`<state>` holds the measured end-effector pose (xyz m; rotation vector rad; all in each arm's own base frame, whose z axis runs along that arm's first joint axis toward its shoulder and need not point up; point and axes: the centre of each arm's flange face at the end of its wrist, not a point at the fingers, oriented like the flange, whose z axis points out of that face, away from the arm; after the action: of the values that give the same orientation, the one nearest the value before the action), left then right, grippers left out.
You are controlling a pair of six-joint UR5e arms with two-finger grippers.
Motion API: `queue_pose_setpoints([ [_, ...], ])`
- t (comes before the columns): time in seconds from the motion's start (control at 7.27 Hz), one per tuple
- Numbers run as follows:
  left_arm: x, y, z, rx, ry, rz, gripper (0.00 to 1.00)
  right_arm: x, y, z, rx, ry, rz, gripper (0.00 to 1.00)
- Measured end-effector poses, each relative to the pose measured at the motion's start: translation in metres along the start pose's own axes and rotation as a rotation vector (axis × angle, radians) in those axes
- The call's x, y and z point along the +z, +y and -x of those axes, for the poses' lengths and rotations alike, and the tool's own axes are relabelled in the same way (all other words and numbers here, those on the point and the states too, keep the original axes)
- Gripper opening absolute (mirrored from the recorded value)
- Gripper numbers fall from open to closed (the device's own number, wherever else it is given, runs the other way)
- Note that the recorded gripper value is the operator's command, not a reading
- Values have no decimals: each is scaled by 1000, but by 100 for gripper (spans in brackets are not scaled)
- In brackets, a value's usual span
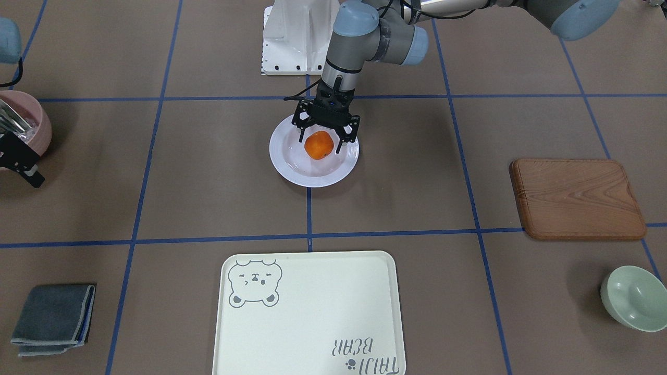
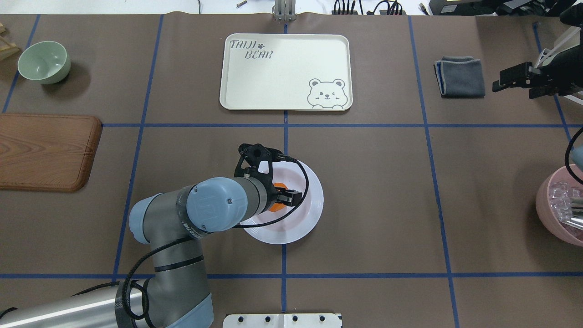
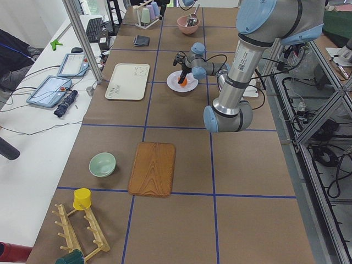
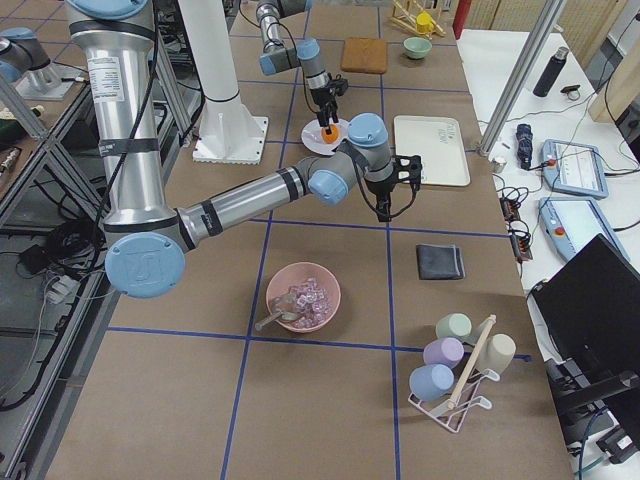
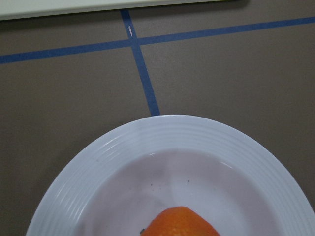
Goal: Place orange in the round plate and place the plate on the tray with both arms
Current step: 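Release the orange onto the plate and lift the left gripper away, then move the right gripper to the plate rim nearest the robot and grip it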
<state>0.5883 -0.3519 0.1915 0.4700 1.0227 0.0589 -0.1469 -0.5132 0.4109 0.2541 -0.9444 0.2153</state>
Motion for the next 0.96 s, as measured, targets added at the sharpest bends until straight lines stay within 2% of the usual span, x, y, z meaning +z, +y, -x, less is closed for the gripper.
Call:
queue_pose_setpoints([
  [0.14, -21, -14, -1, -10, 36, 2, 99, -2, 5, 13, 18, -17, 1, 100],
  [0.41, -60, -85, 61, -43, 44, 95, 99, -6, 18, 45, 63, -60, 6, 100],
  [0.69, -100, -159, 180, 105, -17, 158, 99, 1, 37, 78, 127, -131, -20, 100],
  [0.96, -153, -214, 311, 264, -127, 238, 99, 30, 80, 125, 206, -207, -71, 99],
])
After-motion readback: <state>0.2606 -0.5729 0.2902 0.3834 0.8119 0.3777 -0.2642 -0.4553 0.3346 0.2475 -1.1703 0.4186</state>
